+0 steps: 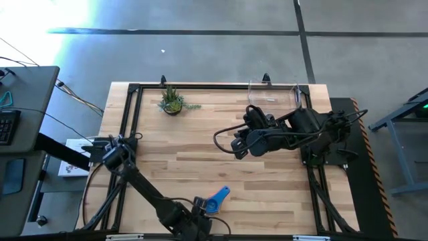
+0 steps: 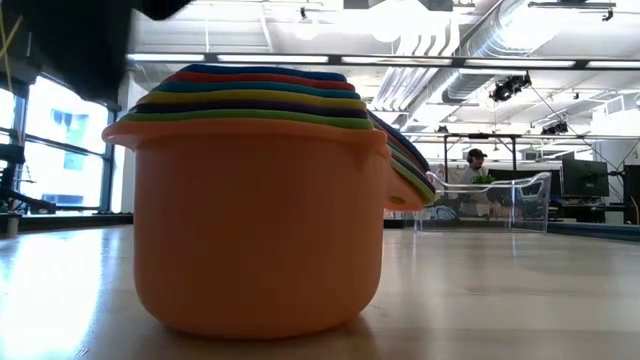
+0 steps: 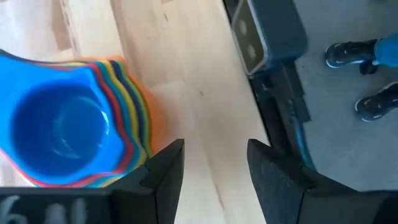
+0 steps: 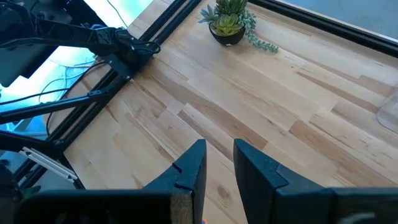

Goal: Nest measuring cups in basket
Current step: Put the stacked measuring cups into the transparent bin

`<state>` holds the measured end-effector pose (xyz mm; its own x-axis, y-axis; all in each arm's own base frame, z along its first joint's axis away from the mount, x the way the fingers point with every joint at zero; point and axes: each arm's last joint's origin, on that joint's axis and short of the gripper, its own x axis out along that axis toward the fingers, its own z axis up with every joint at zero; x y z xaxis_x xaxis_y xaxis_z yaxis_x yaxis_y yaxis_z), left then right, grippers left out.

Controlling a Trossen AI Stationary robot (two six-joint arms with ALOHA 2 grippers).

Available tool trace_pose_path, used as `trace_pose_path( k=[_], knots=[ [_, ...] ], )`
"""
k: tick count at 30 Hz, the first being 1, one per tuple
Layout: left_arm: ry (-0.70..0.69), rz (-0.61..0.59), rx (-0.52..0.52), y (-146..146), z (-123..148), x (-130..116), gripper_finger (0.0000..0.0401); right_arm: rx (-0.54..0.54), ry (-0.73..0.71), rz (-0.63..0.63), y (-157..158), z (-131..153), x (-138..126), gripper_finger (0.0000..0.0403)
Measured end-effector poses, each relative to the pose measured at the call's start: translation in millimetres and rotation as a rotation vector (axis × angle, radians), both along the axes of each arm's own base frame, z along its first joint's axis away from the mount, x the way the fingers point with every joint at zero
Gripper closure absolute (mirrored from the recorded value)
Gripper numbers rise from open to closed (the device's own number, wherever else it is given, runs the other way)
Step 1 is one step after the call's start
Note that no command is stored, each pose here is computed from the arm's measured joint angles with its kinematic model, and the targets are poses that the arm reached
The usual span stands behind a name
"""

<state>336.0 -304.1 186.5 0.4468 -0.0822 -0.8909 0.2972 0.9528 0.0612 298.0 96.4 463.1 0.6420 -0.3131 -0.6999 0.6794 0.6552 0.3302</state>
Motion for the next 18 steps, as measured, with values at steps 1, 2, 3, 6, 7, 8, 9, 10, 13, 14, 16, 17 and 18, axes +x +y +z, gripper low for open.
trace_pose_path(
  k=[1,2,3,6,7,8,9,10,13,14,16,17,18],
  knots=[
    [0.0,-0.004,0.004,1.4,0.0,1.3,0.0233,0.0,0.0,0.0,0.0,0.0,0.0,0.033],
    [0.0,-0.009,0.008,2.7,-0.1,2.3,0.0233,0.0,0.0,0.0,0.0,0.0,0.0,0.033],
    [0.001,-0.005,0.009,4.6,-0.1,3.8,0.0233,0.0,0.0,0.0,0.0,0.0,0.0,0.033],
    [0.003,0.005,0.008,8.9,-0.1,7.6,0.0233,0.0,0.0,0.0,0.0,0.0,0.0,0.033],
    [0.008,0.001,0.003,9.7,-0.2,8.3,0.0233,0.0,0.0,0.0,0.0,0.0,0.0,0.033],
    [0.016,-0.004,-0.005,10.3,-0.2,9.0,0.0233,0.0,0.0,0.0,0.0,0.0,0.0,0.033],
    [0.023,-0.008,-0.014,10.4,-0.3,9.1,0.0233,-0.001,0.001,0.001,0.0,0.0,0.0,0.033],
    [0.027,-0.011,-0.018,10.0,-0.3,8.7,0.0233,-0.001,0.001,0.001,0.0,0.0,0.0,0.033],
    [0.032,-0.027,-0.024,5.7,-0.3,5.1,0.0233,-0.001,0.001,0.001,0.0,-0.1,-0.1,0.033],
    [0.032,-0.031,-0.024,4.2,-0.4,3.7,0.0233,-0.002,0.002,0.002,0.0,-0.1,-0.1,0.033],
    [0.032,-0.039,-0.024,1.5,-0.4,1.3,0.0233,-0.01,0.007,0.011,-0.1,-0.1,-0.1,0.033],
    [0.032,-0.042,-0.024,0.6,-0.3,0.6,0.0233,-0.013,0.008,0.013,-0.1,-0.1,-0.1,0.033],
    [0.032,-0.044,-0.024,-0.3,-0.3,-0.2,0.0233,-0.013,0.008,0.013,-0.1,-0.1,-0.1,0.033]
  ],
)
